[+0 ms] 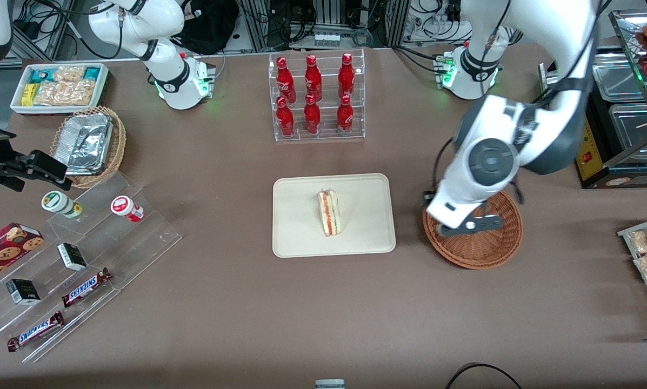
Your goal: Place sandwich from basket to tray
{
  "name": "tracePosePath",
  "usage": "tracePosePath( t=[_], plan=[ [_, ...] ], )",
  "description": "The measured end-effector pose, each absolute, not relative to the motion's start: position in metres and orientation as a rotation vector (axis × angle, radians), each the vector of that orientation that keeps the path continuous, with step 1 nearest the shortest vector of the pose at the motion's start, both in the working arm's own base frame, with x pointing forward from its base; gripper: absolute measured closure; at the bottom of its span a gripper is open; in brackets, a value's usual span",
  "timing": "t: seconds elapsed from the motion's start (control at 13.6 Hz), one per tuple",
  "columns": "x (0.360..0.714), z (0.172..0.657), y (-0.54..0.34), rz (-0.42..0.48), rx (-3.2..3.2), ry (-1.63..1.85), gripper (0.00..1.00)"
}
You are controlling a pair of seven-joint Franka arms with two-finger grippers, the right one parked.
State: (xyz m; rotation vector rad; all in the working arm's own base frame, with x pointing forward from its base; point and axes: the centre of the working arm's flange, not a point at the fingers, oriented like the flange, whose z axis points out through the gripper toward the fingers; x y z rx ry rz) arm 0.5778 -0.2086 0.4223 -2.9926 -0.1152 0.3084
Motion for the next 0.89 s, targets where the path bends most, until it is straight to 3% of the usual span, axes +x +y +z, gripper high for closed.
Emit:
tracePosePath(
  t=[0.22, 0.89],
  plan=[
    [0.572, 0.452, -0.155, 0.354, -2.999, -0.045, 0.0],
    [0.532, 0.553, -0.079, 0.354, -3.052, 0.005, 0.0]
  ],
)
